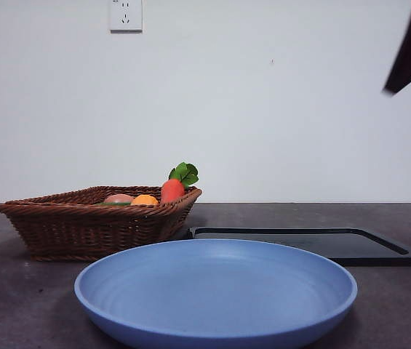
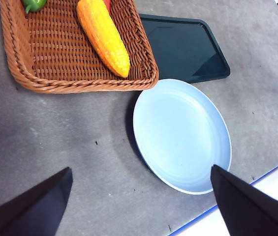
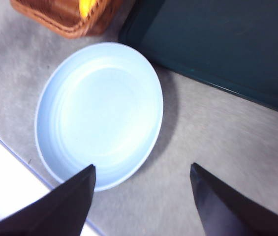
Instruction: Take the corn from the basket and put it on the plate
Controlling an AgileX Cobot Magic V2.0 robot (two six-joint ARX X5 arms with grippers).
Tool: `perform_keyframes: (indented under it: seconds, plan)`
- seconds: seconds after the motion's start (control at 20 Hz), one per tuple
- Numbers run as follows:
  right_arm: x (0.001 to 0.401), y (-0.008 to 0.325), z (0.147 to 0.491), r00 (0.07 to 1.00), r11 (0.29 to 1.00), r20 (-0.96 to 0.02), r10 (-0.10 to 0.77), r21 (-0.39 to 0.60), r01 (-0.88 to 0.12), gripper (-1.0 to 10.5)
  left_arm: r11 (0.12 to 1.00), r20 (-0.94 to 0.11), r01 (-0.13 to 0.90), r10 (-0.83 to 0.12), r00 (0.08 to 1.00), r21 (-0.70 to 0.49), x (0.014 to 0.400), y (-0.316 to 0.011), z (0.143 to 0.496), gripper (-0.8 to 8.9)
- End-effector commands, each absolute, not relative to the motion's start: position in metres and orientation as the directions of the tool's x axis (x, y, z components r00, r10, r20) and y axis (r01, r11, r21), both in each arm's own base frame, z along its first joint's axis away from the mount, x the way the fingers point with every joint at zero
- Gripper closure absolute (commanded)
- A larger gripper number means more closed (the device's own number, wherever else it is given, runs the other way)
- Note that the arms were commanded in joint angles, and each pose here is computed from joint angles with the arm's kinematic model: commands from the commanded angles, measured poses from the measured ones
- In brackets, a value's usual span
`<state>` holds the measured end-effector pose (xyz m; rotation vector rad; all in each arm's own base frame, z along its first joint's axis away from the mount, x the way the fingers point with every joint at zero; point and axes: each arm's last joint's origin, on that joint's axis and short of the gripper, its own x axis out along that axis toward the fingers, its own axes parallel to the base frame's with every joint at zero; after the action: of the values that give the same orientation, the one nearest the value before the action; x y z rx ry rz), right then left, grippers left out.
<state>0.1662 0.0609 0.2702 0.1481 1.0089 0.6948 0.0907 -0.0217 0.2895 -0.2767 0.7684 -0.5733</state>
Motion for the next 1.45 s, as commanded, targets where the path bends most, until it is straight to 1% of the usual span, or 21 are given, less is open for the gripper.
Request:
perform_keyframes:
  seconds: [0.05,0.25,0.45,0.55,0.65,0.75,0.85,1.1,1.35,1.45]
  plan:
    - [0.187,0.075,0.258,0.288,0.769,-0.744,0.602,0.444,-0.461,6.3,0.812,-0.562,0.394,-0.583,0.587,-0.431,0.091,-0.022,0.295,3.57]
    - [0.215,0.099,0.228,0.212,0.761,-0.772,0.599,0.466,-0.452,6.3,0.812,-0.562,0.394,-0.583,0.587,-0.431,0.091,-0.022,0.295,3.57]
    - [0.230,0.116,0.199,0.141,0.758,-0.801,0.582,0.471,-0.452,6.3,0.812,-0.562,0.394,-0.583,0.587,-0.431,0.091,-0.022,0.295,3.57]
    - [0.235,0.124,0.186,0.115,0.762,-0.815,0.568,0.467,-0.449,6.3,0.812,-0.562,0.394,-0.583,0.587,-0.431,0.091,-0.022,0.295,3.57]
    - [0.238,0.128,0.176,0.104,0.779,-0.838,0.536,0.443,-0.445,6.3,0.812,-0.562,0.394,-0.583,0.587,-0.431,0.091,-0.022,0.295,3.57]
    - [0.239,0.132,0.169,0.093,0.783,-0.847,0.524,0.436,-0.444,6.4,0.812,-0.562,0.394,-0.583,0.587,-0.431,0.091,-0.022,0.295,3.57]
    - [0.240,0.135,0.164,0.079,0.784,-0.853,0.515,0.433,-0.445,7.1,0.812,-0.562,0.394,-0.583,0.587,-0.431,0.091,-0.022,0.295,3.57]
    - [0.238,0.140,0.161,0.071,0.789,-0.866,0.496,0.414,-0.454,9.5,0.812,-0.562,0.394,-0.583,0.587,-0.431,0.091,-0.022,0.295,3.58]
    - [0.237,0.139,0.162,0.081,0.811,-0.875,0.478,0.404,-0.424,9.4,0.812,-0.562,0.390,-0.583,0.587,-0.434,0.098,-0.022,0.295,3.59]
    - [0.232,0.136,0.174,0.098,0.808,-0.869,0.485,0.402,-0.430,9.4,0.808,-0.552,0.378,-0.586,0.593,-0.451,0.108,-0.024,0.296,3.59]
